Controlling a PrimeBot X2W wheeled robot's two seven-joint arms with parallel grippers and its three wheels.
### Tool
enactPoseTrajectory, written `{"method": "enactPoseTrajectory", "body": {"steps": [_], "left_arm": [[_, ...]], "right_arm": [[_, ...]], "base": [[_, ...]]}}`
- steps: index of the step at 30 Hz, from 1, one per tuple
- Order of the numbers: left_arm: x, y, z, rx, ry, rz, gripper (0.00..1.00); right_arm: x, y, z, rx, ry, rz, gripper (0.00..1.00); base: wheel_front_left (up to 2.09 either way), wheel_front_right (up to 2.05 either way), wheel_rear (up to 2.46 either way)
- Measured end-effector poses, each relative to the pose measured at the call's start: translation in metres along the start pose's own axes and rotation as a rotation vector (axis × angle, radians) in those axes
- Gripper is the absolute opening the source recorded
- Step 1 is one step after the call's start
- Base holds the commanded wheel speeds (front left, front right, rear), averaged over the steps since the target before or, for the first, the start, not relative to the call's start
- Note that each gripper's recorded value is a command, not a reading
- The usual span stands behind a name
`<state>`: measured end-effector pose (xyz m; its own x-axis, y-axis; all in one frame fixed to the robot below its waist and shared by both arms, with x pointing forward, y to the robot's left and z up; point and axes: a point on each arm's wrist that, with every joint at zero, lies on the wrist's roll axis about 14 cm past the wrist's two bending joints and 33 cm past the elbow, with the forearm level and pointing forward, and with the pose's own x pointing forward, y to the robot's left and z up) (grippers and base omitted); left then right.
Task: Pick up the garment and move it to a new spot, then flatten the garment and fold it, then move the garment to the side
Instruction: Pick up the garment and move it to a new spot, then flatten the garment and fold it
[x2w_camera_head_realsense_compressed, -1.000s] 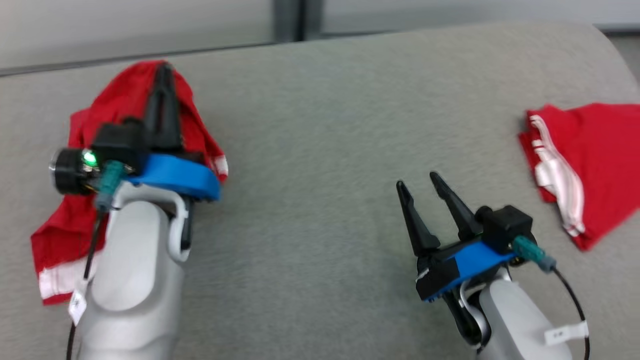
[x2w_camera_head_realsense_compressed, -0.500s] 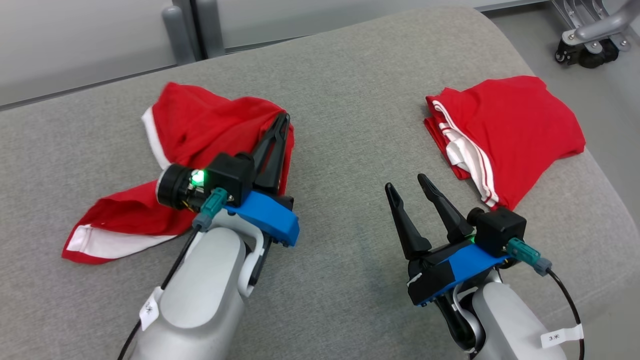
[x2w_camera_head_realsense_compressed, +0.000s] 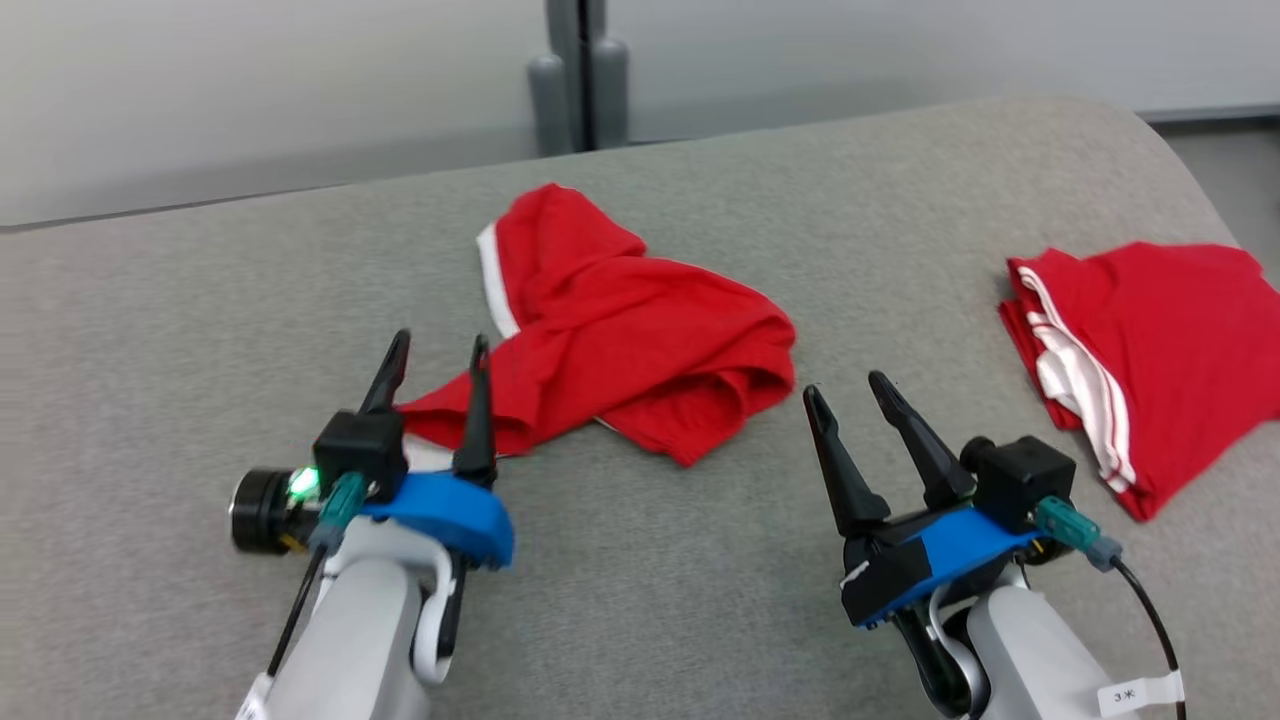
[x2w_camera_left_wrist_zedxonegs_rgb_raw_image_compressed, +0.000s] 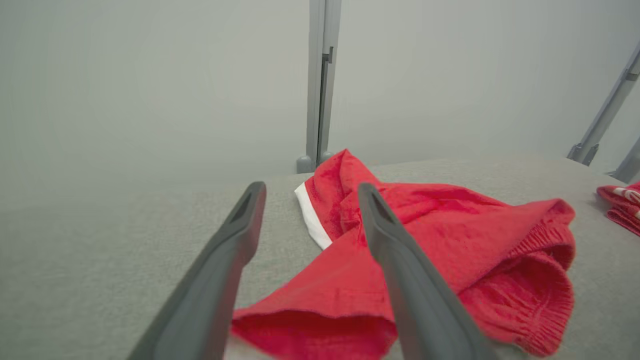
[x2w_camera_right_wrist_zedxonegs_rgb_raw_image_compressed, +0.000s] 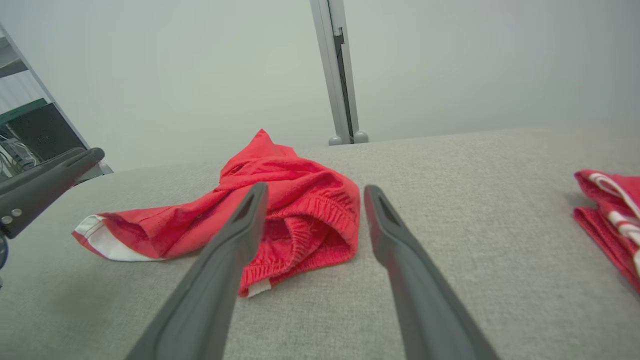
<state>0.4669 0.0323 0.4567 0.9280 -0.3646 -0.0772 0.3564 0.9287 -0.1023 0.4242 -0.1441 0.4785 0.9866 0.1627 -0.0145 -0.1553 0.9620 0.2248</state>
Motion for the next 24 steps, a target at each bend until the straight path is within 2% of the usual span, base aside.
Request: {"method": "enactPoseTrajectory", "body": {"steps": [8, 15, 24], "left_arm": [[-0.074, 0.073, -0.014, 0.004, 0.035, 0.271, 1.0], [-0.128, 0.098, -0.022, -0.01, 0.043, 0.41, 1.0], [-0.147, 0.099, -0.028, -0.017, 0.054, 0.432, 1.0]], "right_arm": [[-0.007, 0.02, -0.003, 0.004, 0.008, 0.044, 1.0], [-0.025, 0.019, -0.007, 0.033, 0.018, 0.024, 1.0], [-0.034, 0.017, -0.014, 0.024, 0.035, 0.014, 1.0]], "base": [[0.0, 0.0, 0.0], [0.0, 0.0, 0.0], [0.0, 0.0, 0.0]]}}
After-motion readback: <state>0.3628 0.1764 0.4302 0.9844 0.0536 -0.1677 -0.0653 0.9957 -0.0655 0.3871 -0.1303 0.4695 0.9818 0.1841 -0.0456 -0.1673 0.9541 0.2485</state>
